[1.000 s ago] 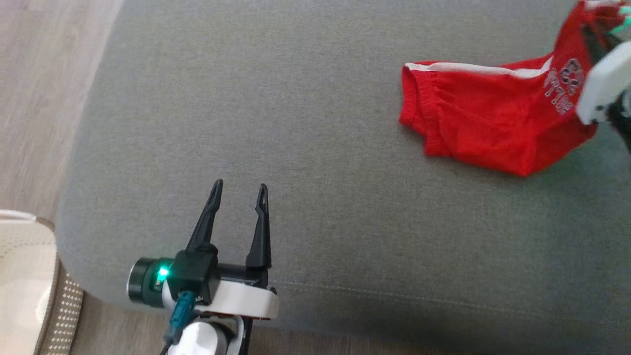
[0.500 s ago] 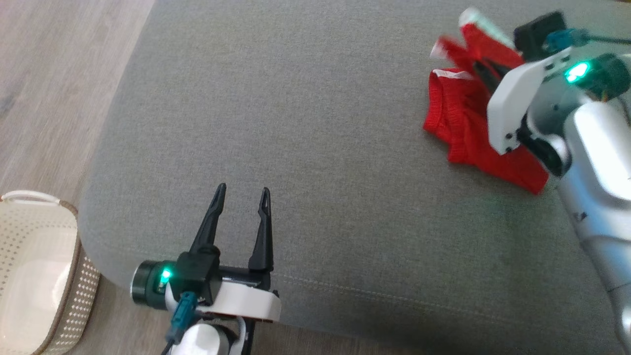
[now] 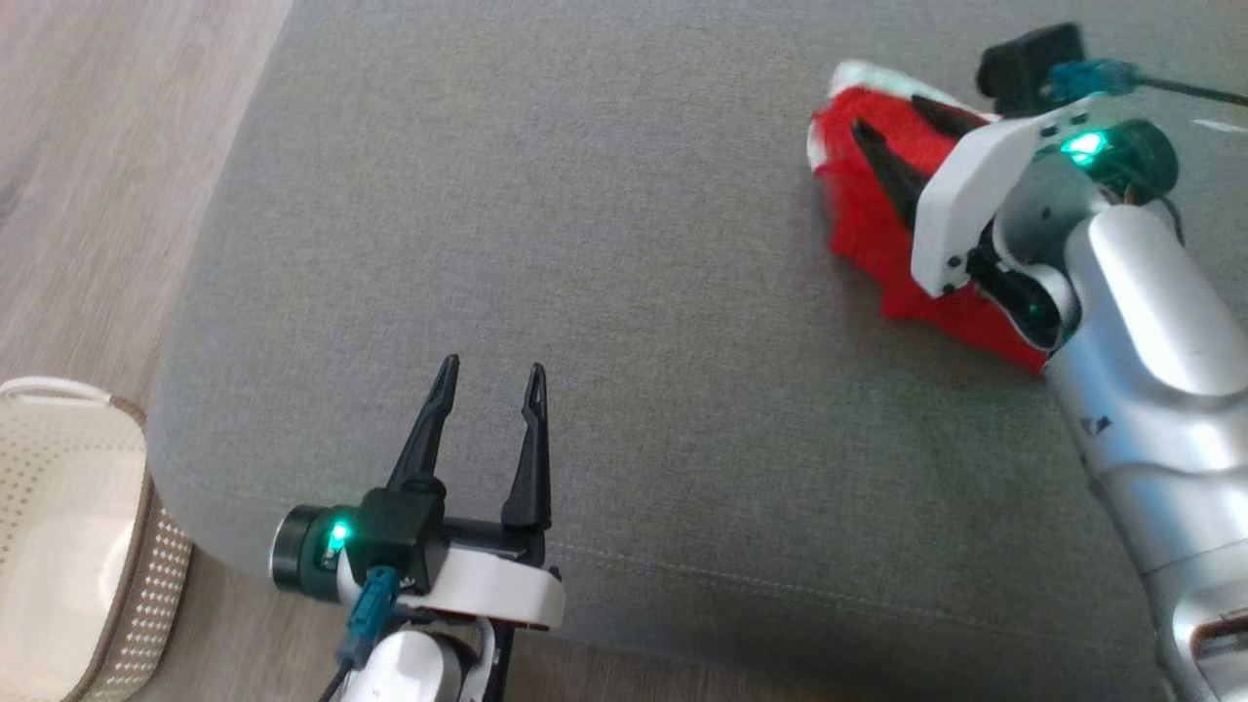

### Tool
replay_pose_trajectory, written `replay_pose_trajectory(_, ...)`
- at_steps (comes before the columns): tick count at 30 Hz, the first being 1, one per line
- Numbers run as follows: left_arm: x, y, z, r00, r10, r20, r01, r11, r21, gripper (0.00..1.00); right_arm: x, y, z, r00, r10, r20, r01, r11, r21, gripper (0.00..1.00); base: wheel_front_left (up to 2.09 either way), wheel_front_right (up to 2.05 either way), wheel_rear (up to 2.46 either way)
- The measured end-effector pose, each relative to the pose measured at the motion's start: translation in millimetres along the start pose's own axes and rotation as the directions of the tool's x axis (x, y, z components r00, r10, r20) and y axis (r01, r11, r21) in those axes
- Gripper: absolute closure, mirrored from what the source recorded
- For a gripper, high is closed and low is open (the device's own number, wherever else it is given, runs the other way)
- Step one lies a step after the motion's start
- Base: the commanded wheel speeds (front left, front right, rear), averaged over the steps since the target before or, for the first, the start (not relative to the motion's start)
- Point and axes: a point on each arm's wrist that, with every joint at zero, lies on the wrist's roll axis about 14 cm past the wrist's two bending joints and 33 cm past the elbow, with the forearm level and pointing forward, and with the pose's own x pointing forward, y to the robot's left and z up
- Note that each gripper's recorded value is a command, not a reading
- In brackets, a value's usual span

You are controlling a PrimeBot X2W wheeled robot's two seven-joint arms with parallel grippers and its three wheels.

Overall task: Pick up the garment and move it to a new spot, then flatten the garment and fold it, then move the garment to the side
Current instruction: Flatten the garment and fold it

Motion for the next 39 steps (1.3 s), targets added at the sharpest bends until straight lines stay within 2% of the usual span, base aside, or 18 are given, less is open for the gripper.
replay_pose_trajectory(5, 1.5, -5.4, 1.7, 1.000, -0.019, 0.007, 0.019, 1.000, -0.004, 0.00, -17.7, -22.0, 30.7, 0.986, -0.064, 0.154, 0.058, 0.998, 0.039, 0.00, 0.00, 0.00, 0.00)
replay_pose_trajectory(6, 2.8, -8.8, 2.8, 0.999, -0.030, 0.012, 0.030, 1.000, -0.007, 0.00, -30.3, -40.8, 31.5, 0.976, -0.115, 0.185, 0.110, 0.993, 0.039, 0.00, 0.00, 0.00, 0.00)
replay_pose_trajectory(11, 7.6, -12.8, 7.2, 0.999, -0.046, 0.030, 0.046, 0.999, -0.010, 0.00, -70.3, -91.2, 19.0, 0.940, -0.258, 0.223, 0.251, 0.966, 0.058, 0.00, 0.00, 0.00, 0.00)
replay_pose_trajectory(16, 12.0, -17.5, 13.6, 0.997, -0.060, 0.053, 0.062, 0.998, -0.021, 0.00, -109.6, -103.7, 1.1, 0.901, -0.330, 0.283, 0.312, 0.944, 0.108, 0.00, 0.00, 0.00, 0.00)
replay_pose_trajectory(21, 9.3, -18.7, 13.3, 0.997, -0.064, 0.050, 0.066, 0.997, -0.040, 0.00, -143.9, -99.9, -19.4, 0.867, -0.365, 0.340, 0.359, 0.930, 0.081, 0.00, 0.00, 0.00, 0.00)
replay_pose_trajectory(24, 4.0, -23.3, 16.3, 0.995, -0.082, 0.057, 0.085, 0.995, -0.051, 0.00, -169.2, -91.7, -32.6, 0.826, -0.403, 0.394, 0.397, 0.912, 0.101, 0.00, 0.00, 0.00, 0.00)
replay_pose_trajectory(27, -1.7, -24.6, 17.3, 0.995, -0.087, 0.059, 0.090, 0.995, -0.054, 0.00, -188.3, -78.1, -49.4, 0.802, -0.438, 0.407, 0.422, 0.897, 0.132, 0.00, 0.00, 0.00, 0.00)
replay_pose_trajectory(30, -6.6, -22.4, 20.0, 0.994, -0.084, 0.066, 0.088, 0.995, -0.055, 0.00, -200.3, -60.9, -63.6, 0.803, -0.444, 0.397, 0.426, 0.894, 0.138, 0.00, 0.00, 0.00, 0.00)
replay_pose_trajectory(34, -13.9, -21.7, 27.3, 0.992, -0.086, 0.086, 0.093, 0.993, -0.070, 0.00, -221.4, -50.8, -54.8, 0.761, -0.471, 0.447, 0.429, 0.881, 0.198, 0.00, 0.00, 0.00, 0.00)
replay_pose_trajectory(39, -32.3, -14.0, 18.0, 0.997, -0.062, 0.053, 0.066, 0.995, -0.075, 0.00, -233.4, -37.5, -61.8, 0.767, -0.464, 0.444, 0.423, 0.885, 0.195, 0.00, 0.00, 0.00, 0.00)
